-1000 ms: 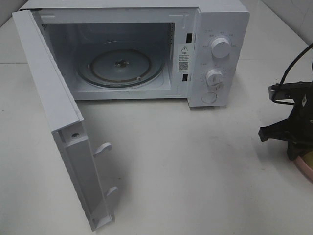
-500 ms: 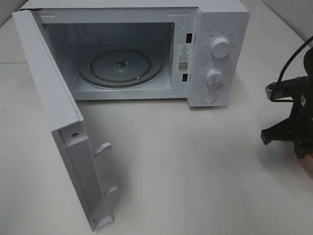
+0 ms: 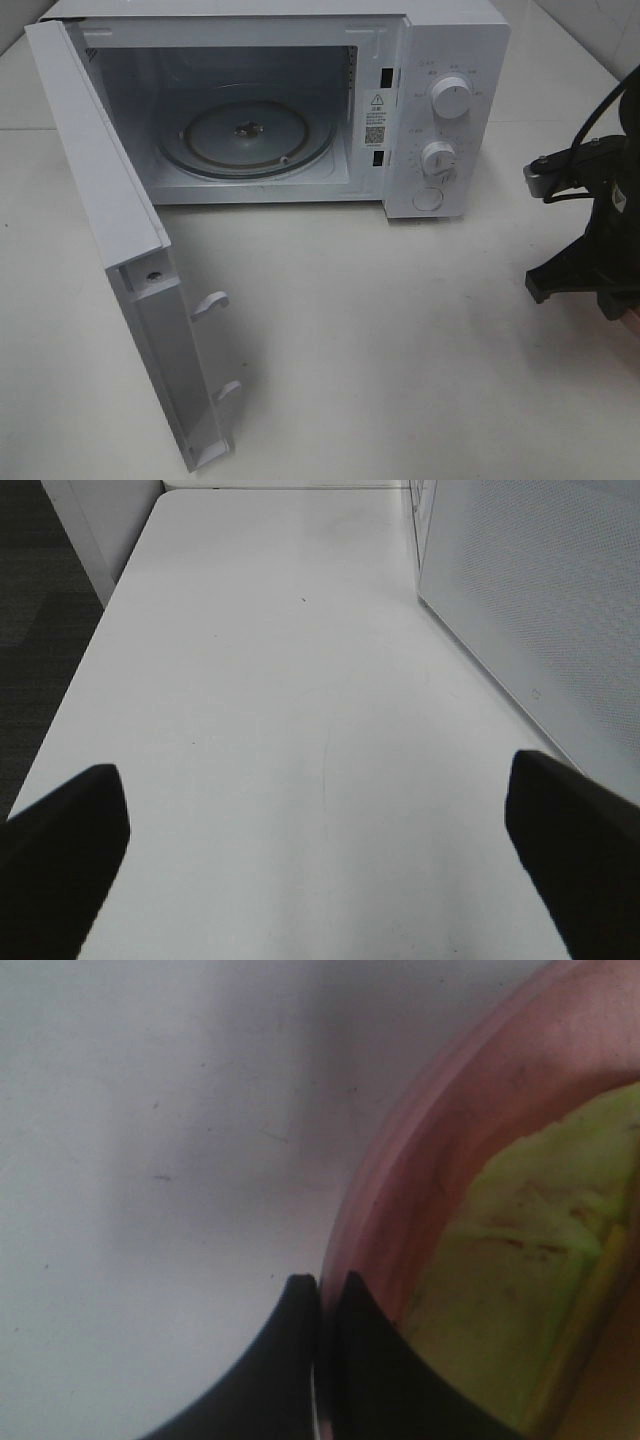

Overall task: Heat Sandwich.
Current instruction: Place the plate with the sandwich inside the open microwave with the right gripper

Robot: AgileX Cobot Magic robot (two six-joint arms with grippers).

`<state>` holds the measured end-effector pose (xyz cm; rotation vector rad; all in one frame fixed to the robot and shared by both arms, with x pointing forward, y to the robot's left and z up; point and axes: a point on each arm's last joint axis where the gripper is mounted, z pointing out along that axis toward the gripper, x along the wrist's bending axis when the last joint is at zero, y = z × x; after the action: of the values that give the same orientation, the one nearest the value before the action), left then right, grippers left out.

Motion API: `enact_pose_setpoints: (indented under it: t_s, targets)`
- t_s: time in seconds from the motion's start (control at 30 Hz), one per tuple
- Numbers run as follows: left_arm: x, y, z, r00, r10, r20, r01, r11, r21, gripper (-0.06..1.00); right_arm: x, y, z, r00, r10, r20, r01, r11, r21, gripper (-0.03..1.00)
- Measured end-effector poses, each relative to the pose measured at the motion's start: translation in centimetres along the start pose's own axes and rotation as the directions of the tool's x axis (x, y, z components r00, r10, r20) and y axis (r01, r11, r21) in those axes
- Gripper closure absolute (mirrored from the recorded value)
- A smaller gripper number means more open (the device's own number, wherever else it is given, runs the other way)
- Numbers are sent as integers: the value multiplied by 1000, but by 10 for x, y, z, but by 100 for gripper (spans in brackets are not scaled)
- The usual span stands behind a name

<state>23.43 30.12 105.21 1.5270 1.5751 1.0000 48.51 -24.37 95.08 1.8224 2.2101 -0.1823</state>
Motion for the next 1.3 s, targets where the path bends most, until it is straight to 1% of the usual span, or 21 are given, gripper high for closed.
enact_pose_setpoints:
  t_s: [0.23, 0.33, 0.4, 0.43, 0.53, 0.7, 0.83, 0.87, 1.0, 1.03, 1.17, 1.2, 1.3]
  targets:
    - [0, 0, 0, 1000, 0, 0, 0, 1000, 0, -3, 11, -19, -10, 998, -58, -1, 58, 998, -8, 95]
    - [0, 0, 0, 1000, 0, 0, 0, 1000, 0, -3, 19, -31, -18, 994, -107, 2, 107, 994, -17, 95]
    - [0, 0, 0, 1000, 0, 0, 0, 1000, 0, -3, 21, -32, -20, 993, -117, 2, 117, 993, -22, 95]
    - [0, 0, 0, 1000, 0, 0, 0, 1000, 0, -3, 26, -37, -24, 989, -146, 1, 146, 989, -37, 95]
    - [0, 0, 0, 1000, 0, 0, 0, 1000, 0, -3, 34, -43, -30, 983, -183, -3, 183, 981, -60, 95]
    - [0, 0, 0, 1000, 0, 0, 0, 1000, 0, -3, 44, -50, -36, 974, -227, -14, 226, 972, -69, 95]
    - [0, 0, 0, 1000, 0, 0, 0, 1000, 0, -3, 58, -57, -42, 954, -299, -8, 297, 952, -73, 95]
    - [0, 0, 0, 1000, 0, 0, 0, 1000, 0, -3, 58, -57, -42, 954, -299, -8, 297, 952, -73, 95]
    - [0, 0, 0, 1000, 0, 0, 0, 1000, 0, -3, 72, -65, -48, 927, -375, -2, 373, 923, -93, 95]
    - [0, 0, 0, 1000, 0, 0, 0, 1000, 0, -3, 72, -65, -48, 927, -375, -2, 373, 923, -93, 95]
    - [0, 0, 0, 1000, 0, 0, 0, 1000, 0, -3, 87, -77, -59, 888, -460, -1, 455, 878, -148, 95]
    - [0, 0, 0, 1000, 0, 0, 0, 1000, 0, -3, 87, -77, -59, 888, -460, -1, 455, 878, -148, 95]
    - [0, 0, 0, 1000, 0, 0, 0, 1000, 0, -3, 95, -83, -63, 865, -502, 1, 495, 853, -163, 95]
